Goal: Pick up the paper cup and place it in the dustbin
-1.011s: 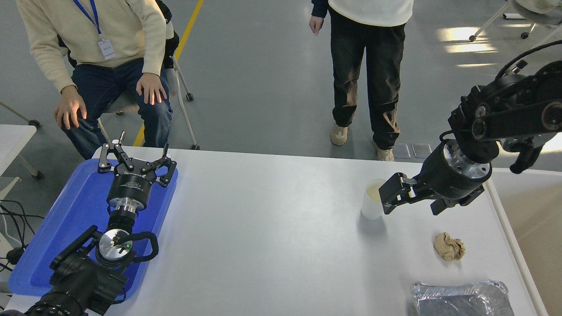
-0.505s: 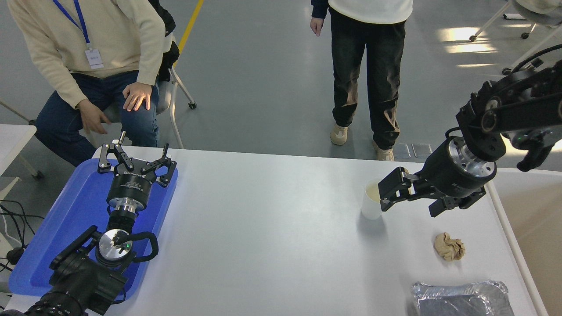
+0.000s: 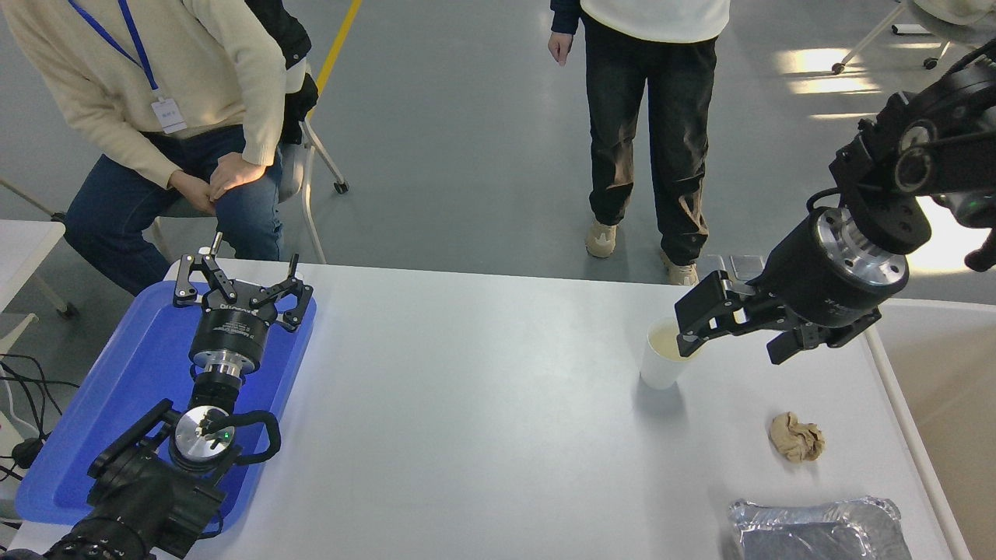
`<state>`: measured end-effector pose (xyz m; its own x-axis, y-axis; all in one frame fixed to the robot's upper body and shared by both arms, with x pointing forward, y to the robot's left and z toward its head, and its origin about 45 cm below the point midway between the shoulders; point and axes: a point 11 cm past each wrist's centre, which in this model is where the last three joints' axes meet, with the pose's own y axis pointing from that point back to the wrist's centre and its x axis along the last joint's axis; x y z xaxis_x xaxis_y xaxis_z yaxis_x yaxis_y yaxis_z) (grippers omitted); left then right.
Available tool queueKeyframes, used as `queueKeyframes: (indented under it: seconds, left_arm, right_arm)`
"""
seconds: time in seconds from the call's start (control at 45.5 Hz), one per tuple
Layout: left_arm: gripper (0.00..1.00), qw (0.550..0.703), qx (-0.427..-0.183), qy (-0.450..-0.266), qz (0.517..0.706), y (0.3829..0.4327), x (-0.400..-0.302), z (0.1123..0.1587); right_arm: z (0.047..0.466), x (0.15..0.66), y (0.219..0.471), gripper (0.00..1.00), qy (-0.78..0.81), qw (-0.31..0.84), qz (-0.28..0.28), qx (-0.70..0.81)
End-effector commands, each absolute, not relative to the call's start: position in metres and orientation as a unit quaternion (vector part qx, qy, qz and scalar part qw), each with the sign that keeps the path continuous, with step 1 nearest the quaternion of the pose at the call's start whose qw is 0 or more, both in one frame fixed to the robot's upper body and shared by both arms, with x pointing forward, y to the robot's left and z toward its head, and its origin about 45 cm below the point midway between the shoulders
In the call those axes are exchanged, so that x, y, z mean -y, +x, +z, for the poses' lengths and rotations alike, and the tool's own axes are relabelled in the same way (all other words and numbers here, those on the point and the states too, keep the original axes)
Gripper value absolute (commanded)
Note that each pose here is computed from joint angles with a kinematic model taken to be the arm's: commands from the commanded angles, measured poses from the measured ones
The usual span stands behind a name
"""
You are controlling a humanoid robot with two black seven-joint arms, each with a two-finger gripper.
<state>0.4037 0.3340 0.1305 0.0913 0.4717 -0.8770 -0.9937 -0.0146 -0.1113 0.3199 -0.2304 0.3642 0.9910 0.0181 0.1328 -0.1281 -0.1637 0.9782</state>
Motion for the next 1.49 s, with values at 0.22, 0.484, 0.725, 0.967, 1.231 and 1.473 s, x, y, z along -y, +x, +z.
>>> queueKeyframes:
  seconds: [0.22, 0.484, 0.725, 0.967, 1.231, 1.473]
  left_arm:
    - [1.00, 0.621, -0.326, -0.400, 0.590, 0.4037, -0.3342, 0.1306]
    - [1.00, 0.621, -0.326, -0.400, 0.590, 0.4037, -0.3344, 0.1307]
    - [1.00, 0.621, -0.326, -0.400, 0.590, 0.4037, -0.3341, 0.1305]
    - [1.00, 0.621, -0.326, -0.400, 0.590, 0.4042, -0.3341, 0.1312]
    - [1.00, 0.622, -0.326, -0.400, 0.589, 0.4042, -0.3338, 0.1311]
    - [1.00, 0.622, -0.327, -0.400, 0.589, 0.4037, -0.3339, 0.1306]
  right_arm:
    - [0.385, 0.237, 0.361, 1.00, 0.758, 0.637, 0.119, 0.077]
    - [0.359, 0.249, 0.394, 1.00, 0.739, 0.645, 0.166, 0.104]
    - [0.334, 0.269, 0.419, 1.00, 0.707, 0.670, 0.203, 0.103]
    - [0.296, 0.270, 0.426, 1.00, 0.712, 0.665, 0.199, 0.104]
    - [0.250, 0.284, 0.439, 1.00, 0.698, 0.669, 0.223, 0.121]
    - [0.220, 0.295, 0.438, 1.00, 0.696, 0.667, 0.226, 0.137]
